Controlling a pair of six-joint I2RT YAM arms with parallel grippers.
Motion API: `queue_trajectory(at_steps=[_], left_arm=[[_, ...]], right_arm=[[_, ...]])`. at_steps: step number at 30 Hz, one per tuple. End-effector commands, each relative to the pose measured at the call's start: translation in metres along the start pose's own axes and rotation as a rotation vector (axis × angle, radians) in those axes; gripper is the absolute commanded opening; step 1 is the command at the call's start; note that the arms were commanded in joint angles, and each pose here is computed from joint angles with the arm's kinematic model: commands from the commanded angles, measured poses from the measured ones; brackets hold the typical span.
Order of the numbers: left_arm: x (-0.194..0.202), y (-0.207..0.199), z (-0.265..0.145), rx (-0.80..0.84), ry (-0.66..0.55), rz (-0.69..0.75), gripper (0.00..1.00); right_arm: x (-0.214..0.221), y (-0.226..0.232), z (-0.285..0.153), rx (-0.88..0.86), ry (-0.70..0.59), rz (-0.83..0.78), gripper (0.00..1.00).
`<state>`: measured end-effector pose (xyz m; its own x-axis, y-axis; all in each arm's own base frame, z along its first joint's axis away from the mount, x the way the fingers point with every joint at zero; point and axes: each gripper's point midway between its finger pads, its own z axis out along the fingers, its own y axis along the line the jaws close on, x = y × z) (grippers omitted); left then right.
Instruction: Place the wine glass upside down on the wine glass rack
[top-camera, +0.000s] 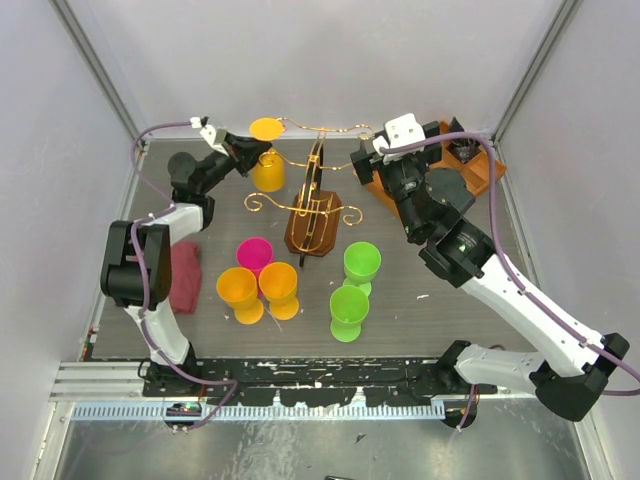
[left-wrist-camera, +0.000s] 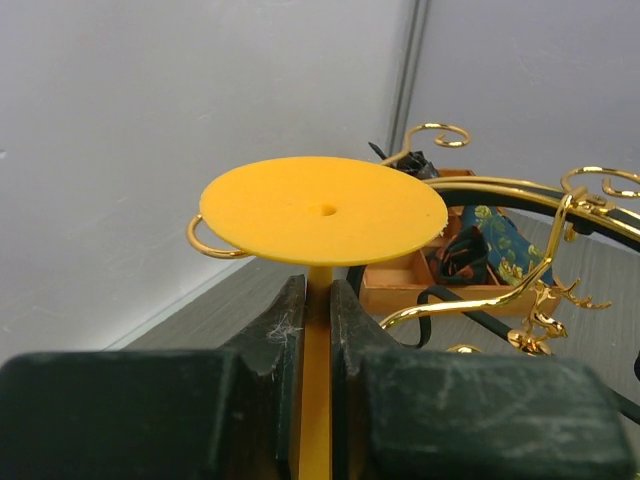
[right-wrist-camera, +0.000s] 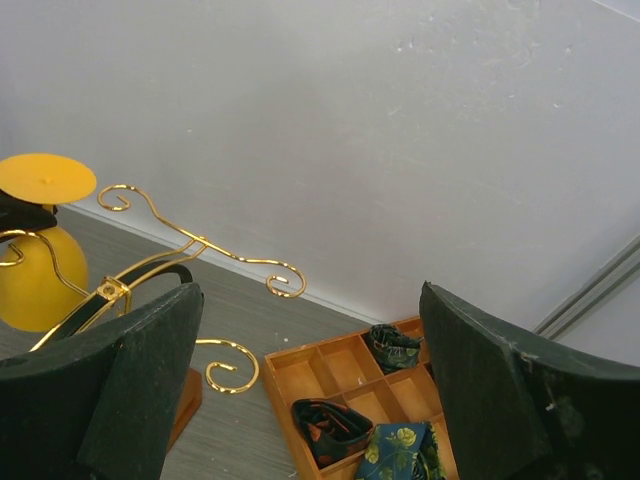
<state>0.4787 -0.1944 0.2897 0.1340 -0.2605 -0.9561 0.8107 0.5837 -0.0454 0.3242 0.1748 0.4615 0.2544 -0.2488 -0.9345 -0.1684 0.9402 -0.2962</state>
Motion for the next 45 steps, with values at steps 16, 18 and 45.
queue_trajectory(at_steps=[16, 18, 45], left_arm=[[0.013, 0.007, 0.020, 0.089, -0.010, -0.016, 0.00], [0.016, 0.008, 0.022, 0.088, -0.007, -0.019, 0.00], [0.061, 0.042, 0.067, 0.062, 0.021, -0.061, 0.00]], right_arm=[[0.000, -0.004, -0.005, 0.010, 0.005, -0.001, 0.95], [0.001, -0.002, -0.003, 0.006, 0.009, -0.012, 0.95], [-0.009, 0.010, 0.011, -0.027, -0.033, -0.028, 0.96]])
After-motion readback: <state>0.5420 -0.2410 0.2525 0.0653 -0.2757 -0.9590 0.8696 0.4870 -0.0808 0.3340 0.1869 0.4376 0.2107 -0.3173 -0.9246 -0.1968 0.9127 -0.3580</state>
